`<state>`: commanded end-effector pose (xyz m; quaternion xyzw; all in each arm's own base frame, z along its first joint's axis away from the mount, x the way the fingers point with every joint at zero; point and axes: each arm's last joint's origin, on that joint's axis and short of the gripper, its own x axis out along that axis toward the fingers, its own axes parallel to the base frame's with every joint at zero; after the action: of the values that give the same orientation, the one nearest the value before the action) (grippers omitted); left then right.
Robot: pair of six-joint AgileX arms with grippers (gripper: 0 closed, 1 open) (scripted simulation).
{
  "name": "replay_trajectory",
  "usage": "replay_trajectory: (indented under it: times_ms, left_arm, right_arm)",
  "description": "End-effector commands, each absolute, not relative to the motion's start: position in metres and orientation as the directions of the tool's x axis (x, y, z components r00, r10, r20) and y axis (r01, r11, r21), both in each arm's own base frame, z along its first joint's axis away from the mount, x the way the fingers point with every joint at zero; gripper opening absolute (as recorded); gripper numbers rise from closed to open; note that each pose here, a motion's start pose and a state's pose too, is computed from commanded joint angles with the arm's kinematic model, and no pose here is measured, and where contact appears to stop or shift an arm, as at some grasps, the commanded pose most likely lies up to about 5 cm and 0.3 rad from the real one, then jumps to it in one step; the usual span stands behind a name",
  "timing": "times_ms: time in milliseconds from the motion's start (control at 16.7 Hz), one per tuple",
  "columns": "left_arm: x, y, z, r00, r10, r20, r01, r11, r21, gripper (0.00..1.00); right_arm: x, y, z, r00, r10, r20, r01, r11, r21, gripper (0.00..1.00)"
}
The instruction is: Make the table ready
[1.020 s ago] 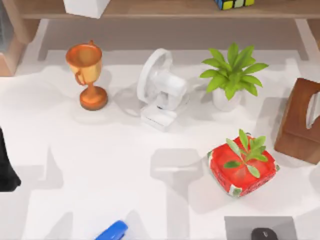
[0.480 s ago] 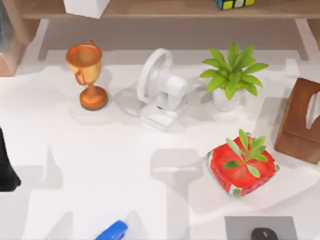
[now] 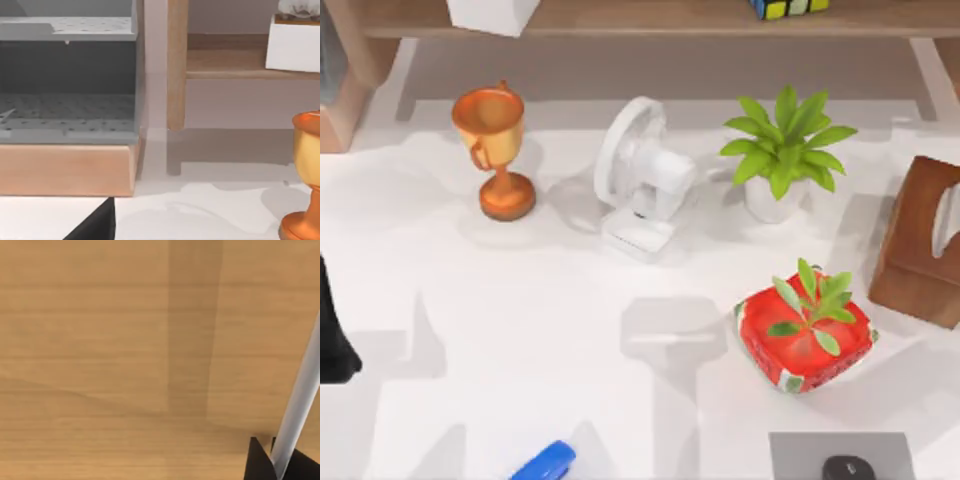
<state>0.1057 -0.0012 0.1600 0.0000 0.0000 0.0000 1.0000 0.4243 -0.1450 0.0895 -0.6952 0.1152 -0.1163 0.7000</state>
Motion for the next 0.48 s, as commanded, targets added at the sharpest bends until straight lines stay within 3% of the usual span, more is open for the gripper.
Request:
replay_trajectory:
  times_ms: [420, 480]
  left_arm:
    - [0.106, -0.001, 0.160, 1.000, 0.000, 0.000, 0.000, 1.000, 0.000, 1.00]
    - [0.106, -0.001, 0.160, 1.000, 0.000, 0.000, 0.000, 1.000, 0.000, 1.00]
  right_arm:
    - [0.443, -0.142, 0.088, 0.949, -0.317, -0.011, -0.007, 0.012, -1.000, 0.00]
    - [0.443, -0.142, 0.088, 0.949, -0.317, -0.011, -0.007, 0.012, -1.000, 0.08]
